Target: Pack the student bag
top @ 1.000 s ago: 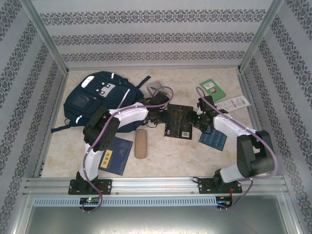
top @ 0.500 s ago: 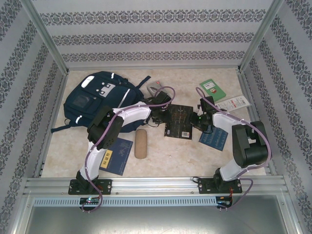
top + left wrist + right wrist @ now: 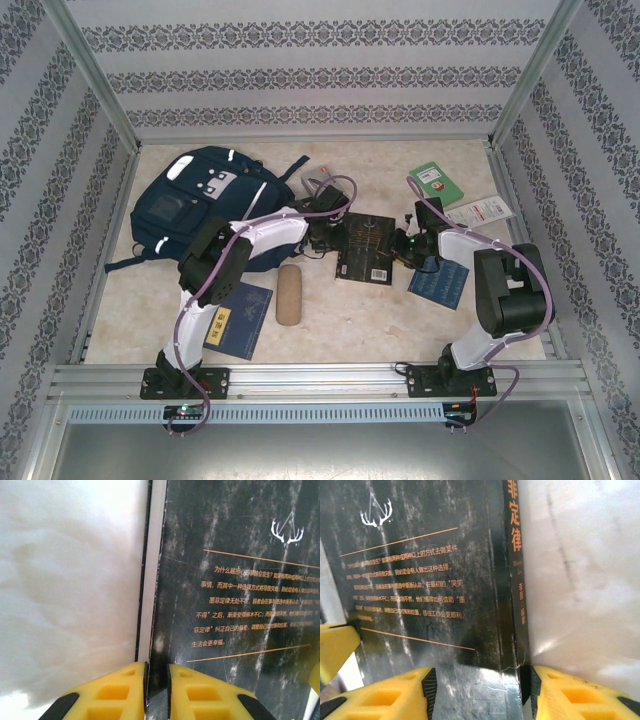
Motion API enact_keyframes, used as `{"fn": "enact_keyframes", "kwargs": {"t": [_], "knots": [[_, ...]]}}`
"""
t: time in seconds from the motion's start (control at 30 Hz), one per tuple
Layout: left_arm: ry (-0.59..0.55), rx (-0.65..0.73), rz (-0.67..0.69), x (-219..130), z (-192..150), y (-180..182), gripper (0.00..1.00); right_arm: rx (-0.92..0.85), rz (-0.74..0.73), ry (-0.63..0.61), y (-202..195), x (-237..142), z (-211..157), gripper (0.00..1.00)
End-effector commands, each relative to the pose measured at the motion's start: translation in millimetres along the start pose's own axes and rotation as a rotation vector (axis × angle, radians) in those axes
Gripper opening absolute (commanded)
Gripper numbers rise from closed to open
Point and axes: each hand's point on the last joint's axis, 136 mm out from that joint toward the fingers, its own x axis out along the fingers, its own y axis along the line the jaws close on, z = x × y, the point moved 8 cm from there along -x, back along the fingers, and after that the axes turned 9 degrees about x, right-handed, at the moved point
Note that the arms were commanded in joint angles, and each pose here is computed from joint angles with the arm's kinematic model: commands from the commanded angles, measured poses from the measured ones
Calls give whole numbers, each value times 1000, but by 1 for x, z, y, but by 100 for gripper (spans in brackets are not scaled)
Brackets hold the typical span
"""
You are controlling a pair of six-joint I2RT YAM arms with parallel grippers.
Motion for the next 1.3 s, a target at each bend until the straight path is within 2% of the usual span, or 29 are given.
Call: {"fn": "enact_keyframes", "kwargs": {"t": [0.0, 0.2, 0.37, 0.53, 0.77, 0.8, 1.03, 1.27], "knots": [[95, 19, -45, 20, -15, -7, 18, -109, 361, 101, 56, -16, -10, 50], [100, 31, -56, 19, -15, -9, 18, -109, 433, 87, 66, -30, -11, 49], [113, 39, -62, 19, -17, -9, 18, -80, 346, 82, 54, -15, -6, 49], [120, 61, -61, 17, -16, -10, 18, -54, 297, 91, 46, 0, 0, 44], [104, 106, -52, 4, -10, -15, 22, -78, 288, 57, 47, -11, 0, 3], [91, 117, -46, -2, -7, -16, 24, -79, 290, 49, 48, -13, 1, 0], [-7, 227, 23, -67, 12, -22, 45, -94, 337, 11, 57, -33, -4, 0], [-91, 341, 246, -132, 20, 14, 51, -122, 414, -40, 72, -57, -9, 0]]}}
